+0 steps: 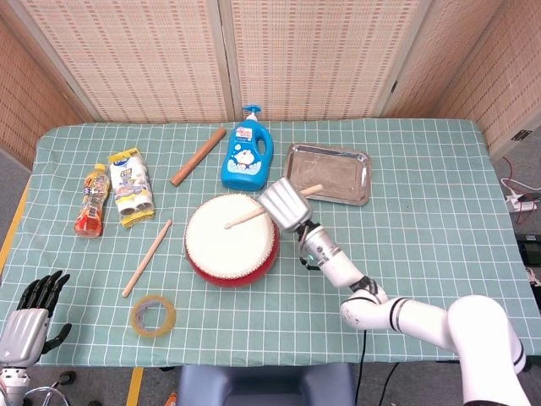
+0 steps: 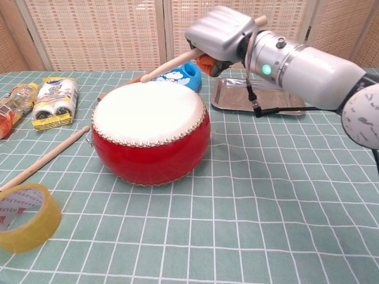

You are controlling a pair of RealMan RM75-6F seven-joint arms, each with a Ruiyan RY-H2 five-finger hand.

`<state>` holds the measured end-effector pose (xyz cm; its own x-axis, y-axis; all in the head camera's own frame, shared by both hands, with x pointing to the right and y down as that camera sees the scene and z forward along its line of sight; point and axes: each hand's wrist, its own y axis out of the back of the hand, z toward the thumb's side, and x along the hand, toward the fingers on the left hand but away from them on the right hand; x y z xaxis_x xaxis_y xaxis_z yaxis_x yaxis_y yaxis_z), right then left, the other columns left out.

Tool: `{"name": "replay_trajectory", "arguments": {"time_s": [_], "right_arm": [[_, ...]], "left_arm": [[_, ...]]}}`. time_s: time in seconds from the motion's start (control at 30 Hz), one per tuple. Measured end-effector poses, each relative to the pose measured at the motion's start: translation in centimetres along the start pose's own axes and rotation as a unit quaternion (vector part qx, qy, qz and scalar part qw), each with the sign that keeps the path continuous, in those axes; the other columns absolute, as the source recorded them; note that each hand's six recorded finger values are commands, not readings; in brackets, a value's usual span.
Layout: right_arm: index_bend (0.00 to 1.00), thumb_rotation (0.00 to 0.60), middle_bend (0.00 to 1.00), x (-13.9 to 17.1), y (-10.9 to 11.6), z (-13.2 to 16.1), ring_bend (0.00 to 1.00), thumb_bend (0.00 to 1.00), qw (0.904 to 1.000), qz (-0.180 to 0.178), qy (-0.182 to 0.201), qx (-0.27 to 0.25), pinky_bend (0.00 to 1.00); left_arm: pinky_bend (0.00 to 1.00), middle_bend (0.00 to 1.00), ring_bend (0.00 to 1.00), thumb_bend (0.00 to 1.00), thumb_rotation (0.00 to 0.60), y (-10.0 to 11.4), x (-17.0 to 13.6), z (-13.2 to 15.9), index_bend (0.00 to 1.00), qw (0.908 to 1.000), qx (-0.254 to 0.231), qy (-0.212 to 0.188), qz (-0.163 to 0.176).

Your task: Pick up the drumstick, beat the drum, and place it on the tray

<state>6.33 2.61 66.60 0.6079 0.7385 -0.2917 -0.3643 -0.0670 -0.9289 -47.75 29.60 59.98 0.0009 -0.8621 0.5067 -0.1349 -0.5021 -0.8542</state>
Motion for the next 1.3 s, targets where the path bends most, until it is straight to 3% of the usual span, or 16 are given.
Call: {"name": "replay_trajectory", "arguments": {"time_s": [0.17, 0.43, 0.53, 0.63, 0.7, 0.8, 0.87, 1.1, 1.2, 1.3], "right_arm": [[1.00, 0.600, 1.00, -0.6, -0.2, 1.1, 1.00, 0.65, 0.9997, 0.005, 0.008, 0.024, 1.00], [1.00, 0.600, 1.00, 0.1, -2.3, 1.1, 1.00, 0.66, 0.9956, 0.021, 0.023, 0.088, 1.00], [1.00, 0.600, 1.00, 0.0, -1.7, 0.9, 1.00, 0.68, 0.9980, 0.010, 0.012, 0.061, 1.00], [1.00, 0.600, 1.00, -0.1, -0.7, 0.6, 1.00, 0.69, 0.9999, -0.006, -0.006, -0.006, 1.00], [1.00, 0.600, 1.00, -0.1, -0.1, 0.3, 1.00, 0.70, 0.9981, -0.016, -0.016, -0.057, 1.00], [1.00, 0.600, 1.00, 0.0, -0.2, 0.2, 1.00, 0.70, 0.9956, -0.017, -0.019, -0.090, 1.00], [1.00, 0.600, 1.00, 0.2, -0.6, 0.2, 1.00, 0.70, 0.9965, -0.011, -0.015, -0.081, 1.00], [1.00, 0.600, 1.00, 1.1, -3.2, 0.5, 1.00, 0.71, 0.9989, 0.030, 0.008, 0.036, 1.00], [1.00, 0.600, 1.00, 1.0, -2.7, 0.5, 1.00, 0.71, 0.9992, 0.022, 0.003, 0.034, 1.00], [1.00, 0.600, 1.00, 0.8, -1.6, 0.3, 1.00, 0.71, 0.9999, 0.001, -0.007, -0.014, 1.00]], "left_arm": [[0.01, 0.00, 0.00, 0.25, 0.600, -0.3, -0.1, -0.2, 0.03, 1.0000, -0.002, 0.002, -0.003], [0.01, 0.00, 0.00, 0.25, 0.600, -0.2, -0.1, -0.2, 0.03, 1.0000, -0.003, 0.001, 0.000], [0.01, 0.00, 0.00, 0.25, 0.600, -0.1, -0.1, -0.2, 0.03, 1.0000, -0.003, 0.001, 0.002], [0.01, 0.00, 0.00, 0.25, 0.600, -0.1, -0.2, -0.2, 0.03, 1.0000, -0.003, 0.001, 0.003], [0.01, 0.00, 0.00, 0.25, 0.600, -0.1, -0.2, -0.1, 0.03, 1.0000, -0.003, 0.001, 0.002], [0.01, 0.00, 0.00, 0.25, 0.600, -0.2, -0.2, 0.0, 0.03, 1.0000, -0.003, -0.001, 0.001], [0.01, 0.00, 0.00, 0.25, 0.600, -0.2, -0.2, 0.0, 0.03, 1.0000, -0.003, -0.001, 0.001], [0.01, 0.00, 0.00, 0.25, 0.600, -0.2, -0.2, 0.0, 0.03, 1.0000, -0.002, -0.001, -0.001], [0.01, 0.00, 0.00, 0.25, 0.600, -0.2, -0.2, 0.0, 0.03, 1.0000, -0.002, 0.000, 0.000], [0.01, 0.00, 0.00, 0.25, 0.600, -0.1, -0.2, -0.1, 0.03, 1.0000, -0.003, 0.001, 0.001]]}}
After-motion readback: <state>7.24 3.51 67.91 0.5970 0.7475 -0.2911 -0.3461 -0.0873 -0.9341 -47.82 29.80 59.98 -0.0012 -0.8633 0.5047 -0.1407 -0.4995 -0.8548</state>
